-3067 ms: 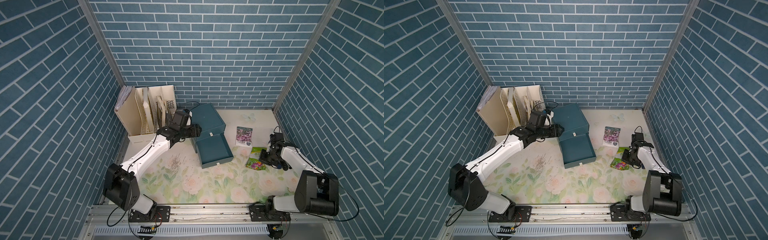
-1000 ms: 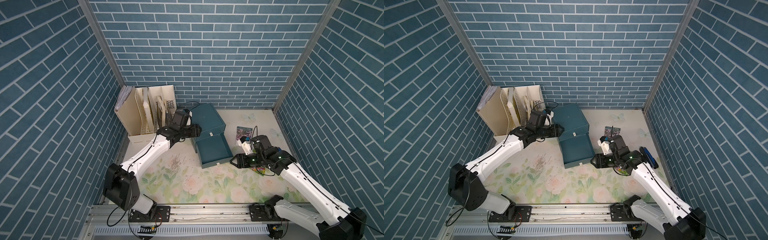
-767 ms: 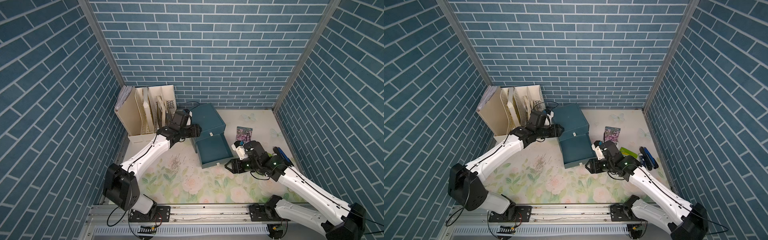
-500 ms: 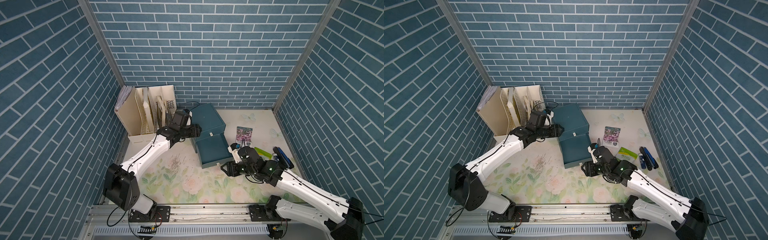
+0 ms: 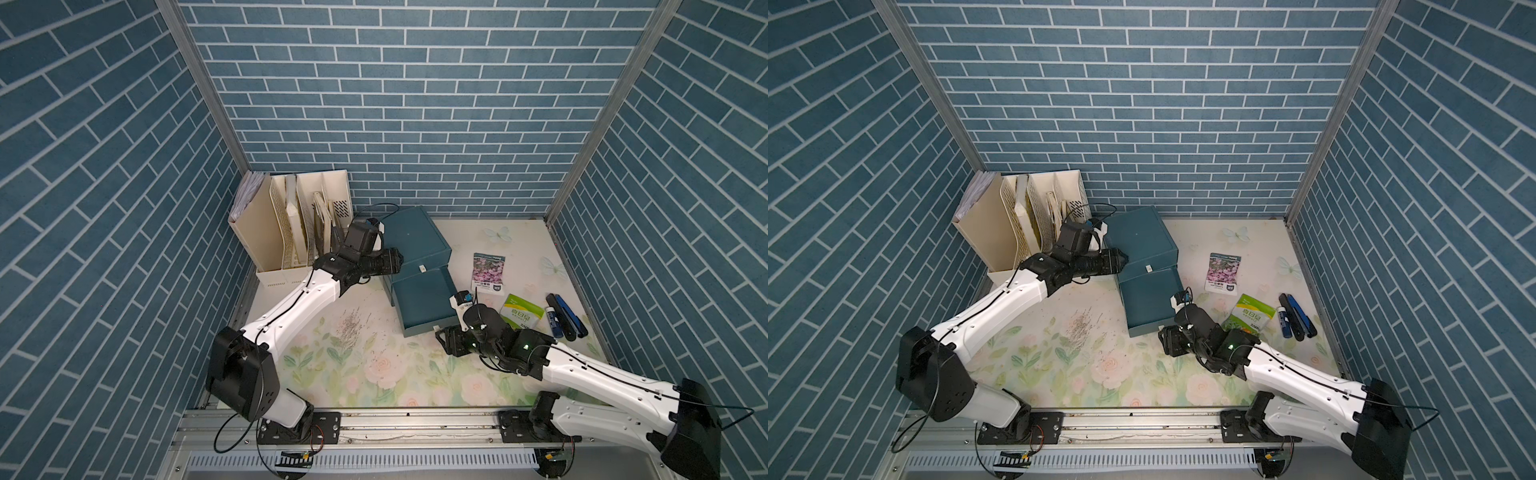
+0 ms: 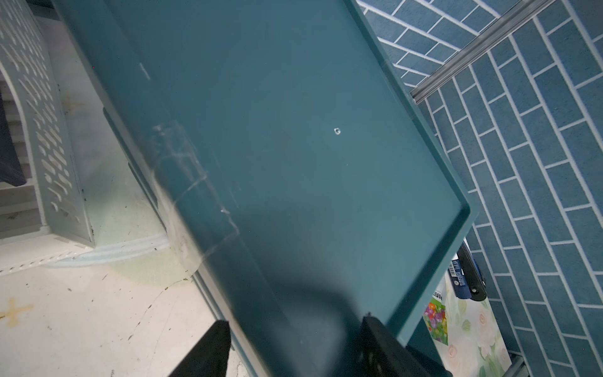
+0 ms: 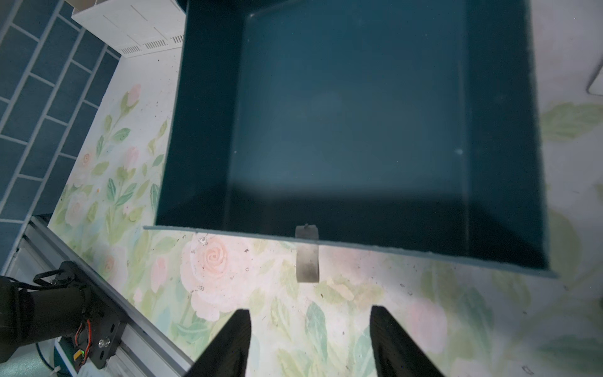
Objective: Take the seed bags out of the drawer
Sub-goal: Close the drawer in the storage box.
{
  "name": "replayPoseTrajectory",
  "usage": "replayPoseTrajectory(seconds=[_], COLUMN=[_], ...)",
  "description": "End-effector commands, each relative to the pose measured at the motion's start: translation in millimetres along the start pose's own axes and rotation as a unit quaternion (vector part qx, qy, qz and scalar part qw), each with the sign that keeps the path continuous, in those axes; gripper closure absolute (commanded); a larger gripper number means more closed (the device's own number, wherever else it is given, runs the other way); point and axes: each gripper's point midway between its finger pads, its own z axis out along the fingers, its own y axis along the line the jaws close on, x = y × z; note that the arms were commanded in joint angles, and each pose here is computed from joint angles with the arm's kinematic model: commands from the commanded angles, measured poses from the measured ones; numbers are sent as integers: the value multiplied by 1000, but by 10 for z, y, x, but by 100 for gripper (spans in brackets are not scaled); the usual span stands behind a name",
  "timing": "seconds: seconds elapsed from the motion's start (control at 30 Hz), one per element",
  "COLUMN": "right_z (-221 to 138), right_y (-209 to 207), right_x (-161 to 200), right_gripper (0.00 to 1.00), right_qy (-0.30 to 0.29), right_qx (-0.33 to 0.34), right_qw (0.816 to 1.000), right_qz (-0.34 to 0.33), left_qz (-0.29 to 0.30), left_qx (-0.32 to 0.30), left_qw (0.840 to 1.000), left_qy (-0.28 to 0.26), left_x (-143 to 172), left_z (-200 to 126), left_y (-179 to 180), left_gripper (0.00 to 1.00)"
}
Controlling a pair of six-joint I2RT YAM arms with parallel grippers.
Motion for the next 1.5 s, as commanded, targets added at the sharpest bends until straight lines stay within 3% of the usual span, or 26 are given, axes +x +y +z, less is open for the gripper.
replayPoseTrajectory(seconds=[0.0,1.47], right_z=[52,261], right_y=[-16,131], right_x=[-64,-489], right_gripper=[38,39], right_qy=[-25,-96], right_qx=[7,16], right_qw=[1000,994], right_qz=[8,-55], left_qz=[4,11], left_qx=[-47,-42], left_qw=[996,996], left_qy=[77,84], left_x=[422,438], left_z=[59,78], left_y=[250,233], left_gripper=[33,33])
